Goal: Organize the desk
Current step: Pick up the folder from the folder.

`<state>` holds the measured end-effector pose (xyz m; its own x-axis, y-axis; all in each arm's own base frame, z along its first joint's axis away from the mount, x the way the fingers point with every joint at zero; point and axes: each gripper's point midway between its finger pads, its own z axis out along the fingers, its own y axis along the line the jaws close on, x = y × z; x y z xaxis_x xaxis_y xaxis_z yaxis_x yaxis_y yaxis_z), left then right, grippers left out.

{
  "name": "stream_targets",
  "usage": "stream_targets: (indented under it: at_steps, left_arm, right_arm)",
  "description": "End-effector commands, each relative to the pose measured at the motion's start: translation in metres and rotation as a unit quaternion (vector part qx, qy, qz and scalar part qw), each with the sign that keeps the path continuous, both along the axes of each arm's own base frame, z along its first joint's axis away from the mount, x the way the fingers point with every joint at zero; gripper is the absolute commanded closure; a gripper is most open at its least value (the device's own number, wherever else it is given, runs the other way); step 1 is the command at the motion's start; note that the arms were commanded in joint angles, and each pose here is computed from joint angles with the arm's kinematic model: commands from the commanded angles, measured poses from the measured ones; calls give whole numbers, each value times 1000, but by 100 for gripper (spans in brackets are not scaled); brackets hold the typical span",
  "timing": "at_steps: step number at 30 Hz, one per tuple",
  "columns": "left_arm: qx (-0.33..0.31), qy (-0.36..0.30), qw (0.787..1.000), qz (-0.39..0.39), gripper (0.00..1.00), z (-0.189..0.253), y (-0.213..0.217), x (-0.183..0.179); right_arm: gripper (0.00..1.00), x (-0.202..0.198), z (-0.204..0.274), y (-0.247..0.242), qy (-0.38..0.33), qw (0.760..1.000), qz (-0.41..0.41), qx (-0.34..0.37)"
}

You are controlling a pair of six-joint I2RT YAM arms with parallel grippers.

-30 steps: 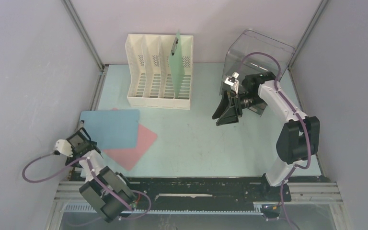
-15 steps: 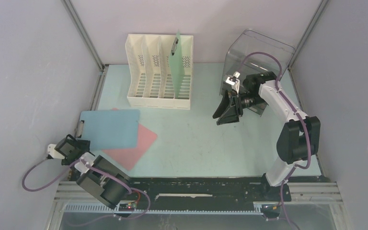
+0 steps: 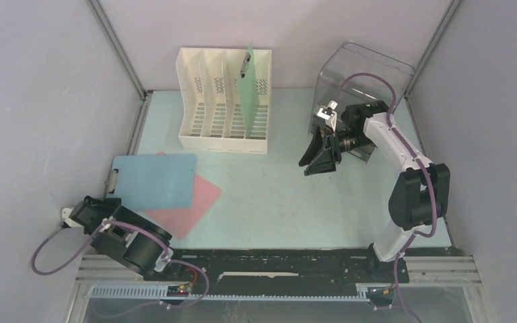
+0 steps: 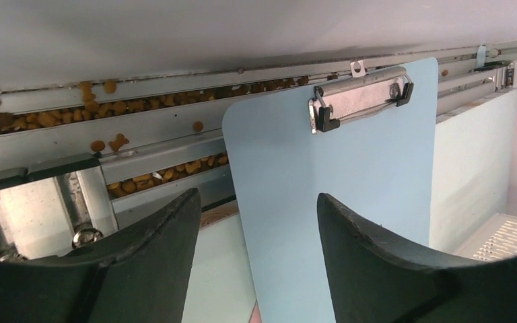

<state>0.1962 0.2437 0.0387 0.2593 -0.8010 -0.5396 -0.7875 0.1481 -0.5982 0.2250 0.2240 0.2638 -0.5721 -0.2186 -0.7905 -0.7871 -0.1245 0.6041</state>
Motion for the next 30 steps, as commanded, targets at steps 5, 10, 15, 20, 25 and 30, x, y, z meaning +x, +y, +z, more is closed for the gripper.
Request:
stream_targets:
  at_steps: [5,10,15,20,25,30]
  left_arm:
    - [-11,-54,998,-29,31,0,5,17]
    - [-42,-71,996,-31,33,-8,4,24]
    - [-81,-105,990,-47,52,-16,-1,36]
    - [-89,-132,985,-67,84,-14,-6,45]
    - [-44,-152,984,-76,96,14,-6,48]
    - [17,-170,980,-97,100,53,-13,55]
  right_arm:
    - [25,-5,19,-2,-13,1000,-6,18]
    - [25,-5,18,-2,-14,1000,-5,17]
    - [25,-5,18,-2,-16,1000,-5,16]
    - [25,-5,17,-2,-16,1000,-4,16]
    - [25,-6,19,-1,-21,1000,-3,17]
    - [25,-10,19,1,-24,1000,4,16]
